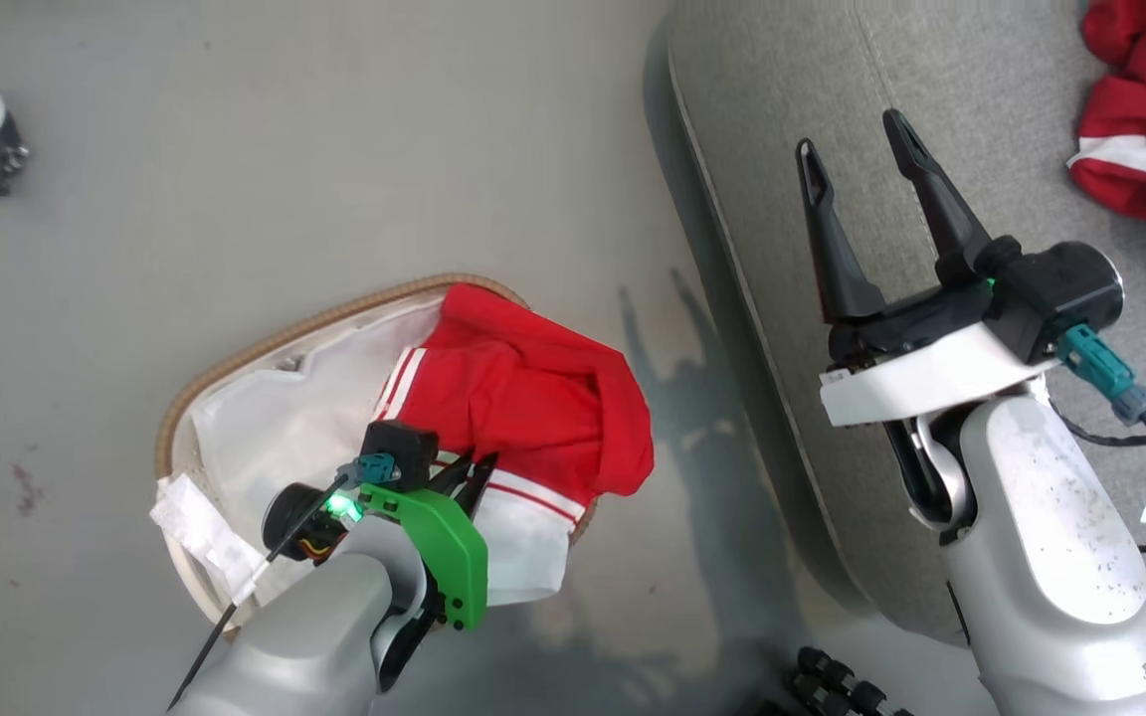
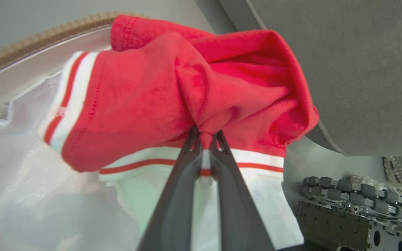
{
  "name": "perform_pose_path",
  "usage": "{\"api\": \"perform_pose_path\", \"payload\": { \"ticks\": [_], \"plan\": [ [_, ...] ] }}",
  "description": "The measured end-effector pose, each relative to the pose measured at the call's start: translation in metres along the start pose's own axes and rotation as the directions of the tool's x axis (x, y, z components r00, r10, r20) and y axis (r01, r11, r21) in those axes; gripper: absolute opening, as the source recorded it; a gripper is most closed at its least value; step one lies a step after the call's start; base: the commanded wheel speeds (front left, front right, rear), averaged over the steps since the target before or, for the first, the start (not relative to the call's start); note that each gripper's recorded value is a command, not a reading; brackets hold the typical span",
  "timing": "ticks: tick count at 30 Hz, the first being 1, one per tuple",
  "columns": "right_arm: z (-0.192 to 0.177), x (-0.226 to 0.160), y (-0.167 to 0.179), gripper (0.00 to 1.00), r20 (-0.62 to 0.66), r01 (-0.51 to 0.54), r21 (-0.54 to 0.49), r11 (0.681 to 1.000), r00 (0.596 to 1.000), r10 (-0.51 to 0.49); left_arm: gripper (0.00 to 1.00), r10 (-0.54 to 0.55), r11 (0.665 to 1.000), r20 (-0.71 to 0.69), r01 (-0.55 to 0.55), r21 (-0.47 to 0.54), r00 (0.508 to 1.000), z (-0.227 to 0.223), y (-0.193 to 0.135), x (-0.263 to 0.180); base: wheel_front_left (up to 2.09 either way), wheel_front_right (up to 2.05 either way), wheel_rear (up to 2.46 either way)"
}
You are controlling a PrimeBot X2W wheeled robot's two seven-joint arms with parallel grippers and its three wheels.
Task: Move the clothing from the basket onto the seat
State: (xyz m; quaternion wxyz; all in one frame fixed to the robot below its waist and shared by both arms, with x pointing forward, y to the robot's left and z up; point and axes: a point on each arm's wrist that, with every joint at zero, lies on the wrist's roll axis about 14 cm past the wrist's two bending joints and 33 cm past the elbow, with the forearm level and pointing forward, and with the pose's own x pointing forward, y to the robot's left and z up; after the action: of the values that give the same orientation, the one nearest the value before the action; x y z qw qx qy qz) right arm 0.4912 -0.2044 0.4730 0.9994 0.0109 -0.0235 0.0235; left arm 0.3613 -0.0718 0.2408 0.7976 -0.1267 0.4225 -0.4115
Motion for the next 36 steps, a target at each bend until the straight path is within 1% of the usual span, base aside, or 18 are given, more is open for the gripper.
{"api": "perform_pose_path", "payload": {
  "ticks": [8,12,16,21,27,36],
  "plan": [
    [0.02,-0.015,0.012,1.0,0.032,-0.017,0.021,1.0,0.999,0.017,0.0,0.036,0.999,0.151,-0.04,0.024,0.988,0.042,-0.011,-0.029,0.0,0.0,0.0],
    [0.029,-0.023,0.019,1.0,0.045,-0.03,0.03,0.999,0.999,0.028,0.0,0.053,0.998,0.246,-0.062,0.029,0.968,0.065,-0.017,-0.046,0.0,0.0,0.0],
    [0.037,-0.031,0.026,1.0,0.058,-0.043,0.039,0.998,0.997,0.041,0.0,0.058,0.995,0.354,-0.082,0.053,0.933,0.093,-0.025,-0.067,0.0,0.0,0.0],
    [0.044,-0.044,0.035,1.0,0.07,-0.061,0.05,0.997,0.996,0.058,0.0,0.052,0.99,0.491,-0.11,0.09,0.869,0.129,-0.04,-0.096,0.0,0.0,0.0],
    [0.049,-0.059,0.044,1.0,0.076,-0.078,0.062,0.995,0.994,0.073,0.0,0.03,0.981,0.616,-0.142,0.133,0.787,0.163,-0.06,-0.13,0.0,0.0,0.0],
    [0.051,-0.083,0.057,1.0,0.072,-0.104,0.076,0.992,0.993,0.098,0.0,-0.006,0.962,0.759,-0.204,0.182,0.651,0.205,-0.086,-0.183,0.0,0.0,0.0]
  ]
}}
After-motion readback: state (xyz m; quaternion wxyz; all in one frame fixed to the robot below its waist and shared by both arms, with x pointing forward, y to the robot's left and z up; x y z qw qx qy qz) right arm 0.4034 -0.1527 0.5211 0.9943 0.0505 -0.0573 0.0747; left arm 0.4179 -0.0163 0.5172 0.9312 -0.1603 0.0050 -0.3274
